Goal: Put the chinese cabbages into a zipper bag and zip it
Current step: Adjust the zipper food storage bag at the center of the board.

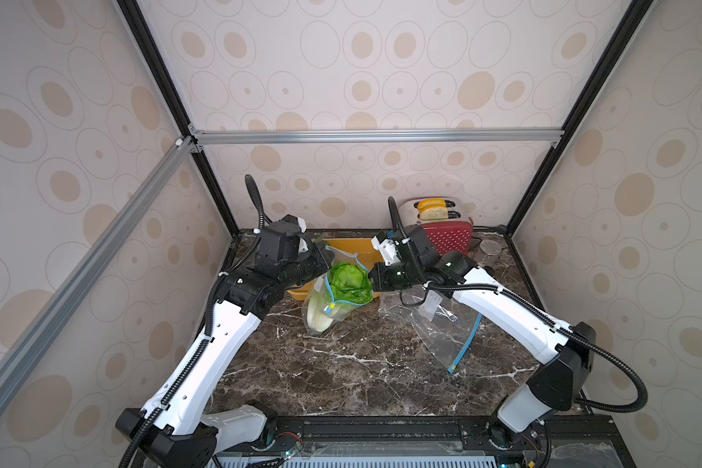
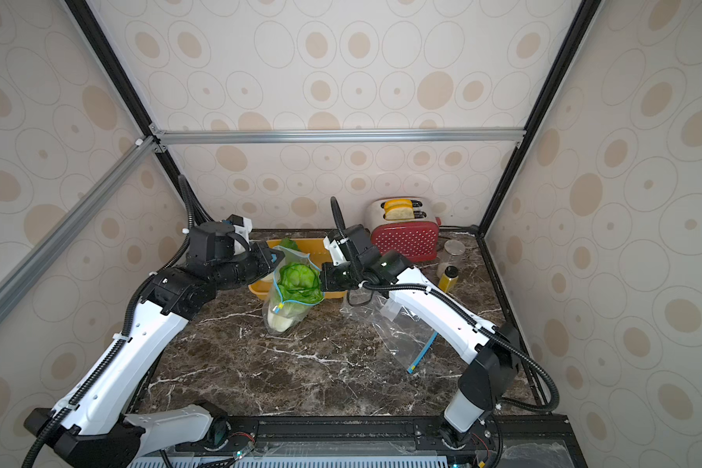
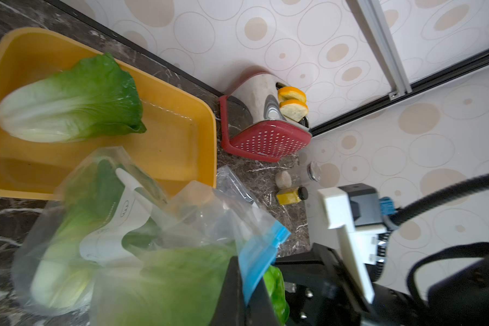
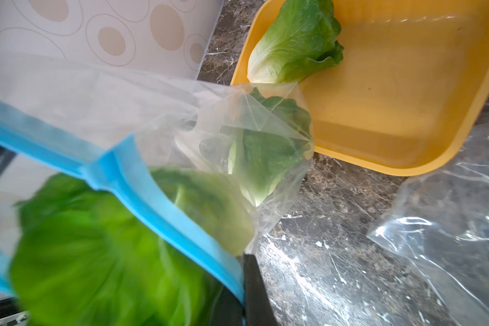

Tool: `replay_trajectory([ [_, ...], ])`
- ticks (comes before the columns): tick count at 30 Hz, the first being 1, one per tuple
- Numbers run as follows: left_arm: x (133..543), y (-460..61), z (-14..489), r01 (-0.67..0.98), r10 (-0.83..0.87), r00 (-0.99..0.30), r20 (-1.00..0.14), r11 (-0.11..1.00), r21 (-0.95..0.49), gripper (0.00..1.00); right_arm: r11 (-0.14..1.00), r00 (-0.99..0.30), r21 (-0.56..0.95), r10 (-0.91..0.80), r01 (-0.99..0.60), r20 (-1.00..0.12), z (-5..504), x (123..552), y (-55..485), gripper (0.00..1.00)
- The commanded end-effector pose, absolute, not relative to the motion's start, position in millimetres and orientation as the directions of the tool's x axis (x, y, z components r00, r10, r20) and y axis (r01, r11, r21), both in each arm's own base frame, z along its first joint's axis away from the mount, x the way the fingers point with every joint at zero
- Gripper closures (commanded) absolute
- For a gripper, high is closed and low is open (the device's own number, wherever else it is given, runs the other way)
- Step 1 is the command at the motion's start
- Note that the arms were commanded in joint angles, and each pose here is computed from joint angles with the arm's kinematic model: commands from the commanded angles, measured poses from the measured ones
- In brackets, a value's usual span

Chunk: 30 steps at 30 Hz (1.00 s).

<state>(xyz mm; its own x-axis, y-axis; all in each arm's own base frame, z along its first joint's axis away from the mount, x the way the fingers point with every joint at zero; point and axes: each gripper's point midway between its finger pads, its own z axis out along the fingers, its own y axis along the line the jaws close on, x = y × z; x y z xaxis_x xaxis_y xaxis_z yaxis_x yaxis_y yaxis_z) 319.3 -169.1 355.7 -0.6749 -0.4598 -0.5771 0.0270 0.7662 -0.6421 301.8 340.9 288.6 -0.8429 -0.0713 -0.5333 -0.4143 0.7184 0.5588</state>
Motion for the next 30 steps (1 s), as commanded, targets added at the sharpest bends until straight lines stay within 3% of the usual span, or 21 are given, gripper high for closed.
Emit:
replay_trajectory([
  [1,311.4,-145.8,376.1,0.023,-0.41,-0.624,-0.665,0.841,-0.541,1.0,0.719,-0.79,0.52,-0.065,-0.46,-0.61,340.6,286.6,320.3,1.0],
  [12,325.3,-189.6,377.5,0.133,-0.34,-0.72,-0.604,0.788,-0.602,1.0,0.611,-0.779,0.593,-0.063,-0.525,-0.624,393.1,253.5,335.0,1.0],
  [15,330.2,-198.3,370.1,0.15,-0.31,-0.74,-0.597,0.789,-0.596,1.0,0.666,-0.785,0.588,0.005,-0.46,-0.62,378.3,266.0,324.4,1.0],
  [21,337.2,-203.7,357.0,0.18,-0.269,-0.745,-0.611,0.8,-0.572,0.94,0.655,-0.779,0.659,0.167,-0.371,-0.604,370.1,285.5,315.3,1.0],
  [25,334.9,-196.6,374.0,0.238,-0.226,-0.696,-0.681,0.823,-0.516,0.74,0.616,-0.75,0.725,0.312,-0.307,-0.583,379.4,301.4,300.8,1.0],
  [30,320.6,-164.8,392.8,0.322,-0.092,-0.549,-0.831,0.894,-0.312,0.51,0.621,-0.694,0.742,0.42,-0.25,-0.585,389.5,308.5,281.2,1.0],
])
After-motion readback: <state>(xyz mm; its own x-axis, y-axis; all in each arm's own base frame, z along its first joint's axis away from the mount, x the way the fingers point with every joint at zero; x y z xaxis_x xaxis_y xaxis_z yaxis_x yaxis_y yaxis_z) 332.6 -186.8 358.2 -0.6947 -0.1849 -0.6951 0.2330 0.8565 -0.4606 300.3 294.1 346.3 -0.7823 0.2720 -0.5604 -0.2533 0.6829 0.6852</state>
